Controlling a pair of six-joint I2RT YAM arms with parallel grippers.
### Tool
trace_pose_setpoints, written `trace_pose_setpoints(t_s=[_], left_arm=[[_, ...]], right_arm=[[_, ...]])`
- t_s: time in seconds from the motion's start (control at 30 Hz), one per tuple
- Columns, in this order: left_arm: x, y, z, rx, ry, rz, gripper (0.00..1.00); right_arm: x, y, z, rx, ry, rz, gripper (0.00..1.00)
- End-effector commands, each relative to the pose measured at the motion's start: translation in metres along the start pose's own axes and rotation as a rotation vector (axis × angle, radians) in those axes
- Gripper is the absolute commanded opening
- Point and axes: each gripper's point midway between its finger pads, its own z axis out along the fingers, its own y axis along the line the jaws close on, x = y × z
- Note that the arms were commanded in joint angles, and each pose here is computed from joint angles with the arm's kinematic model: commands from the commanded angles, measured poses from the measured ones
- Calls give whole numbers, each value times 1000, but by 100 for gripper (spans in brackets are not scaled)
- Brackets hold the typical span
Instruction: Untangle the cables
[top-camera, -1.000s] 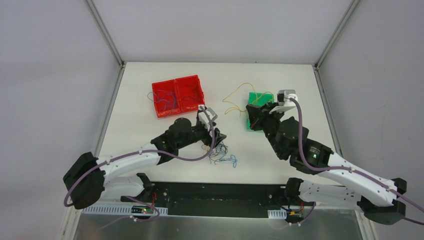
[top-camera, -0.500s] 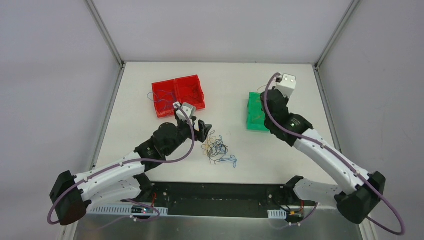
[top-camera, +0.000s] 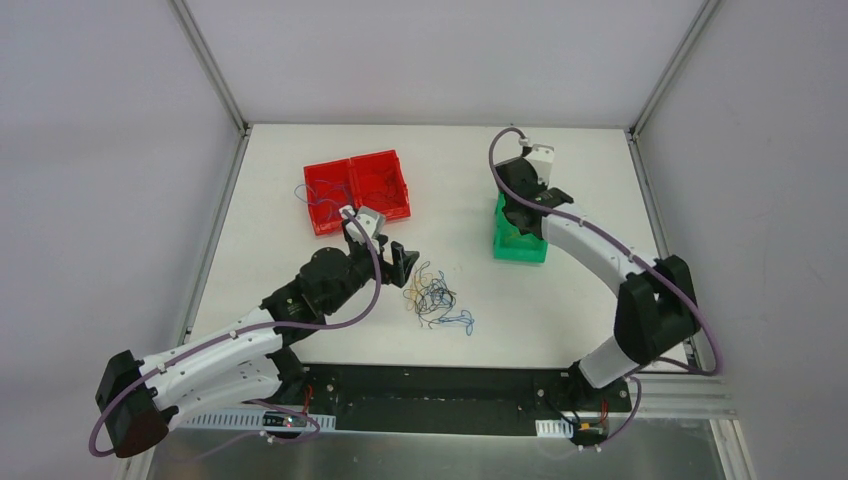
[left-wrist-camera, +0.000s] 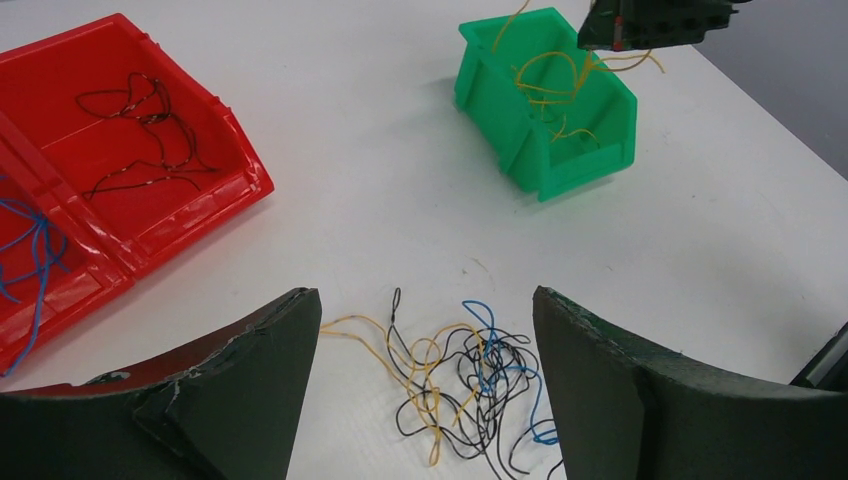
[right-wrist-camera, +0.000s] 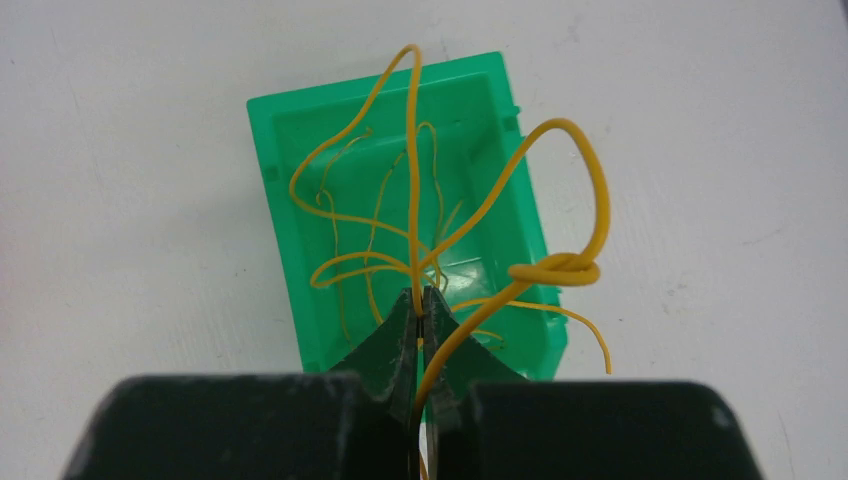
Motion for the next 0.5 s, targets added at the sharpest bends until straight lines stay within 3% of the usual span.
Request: trace_pose_setpoints(t_s=[0.0,0.33,0.47], left_arm=[[-20,-4,-3,7,-44,-26,80],[-20,-3,-4,2,-42,-19,80],[-18,-3,-3,1,-35,-15,80]], right_arm=[[11,23,16,-30,88,5,0],[83,25,80,-51,459,107,0],[96,24,88,-50,524,124,0]])
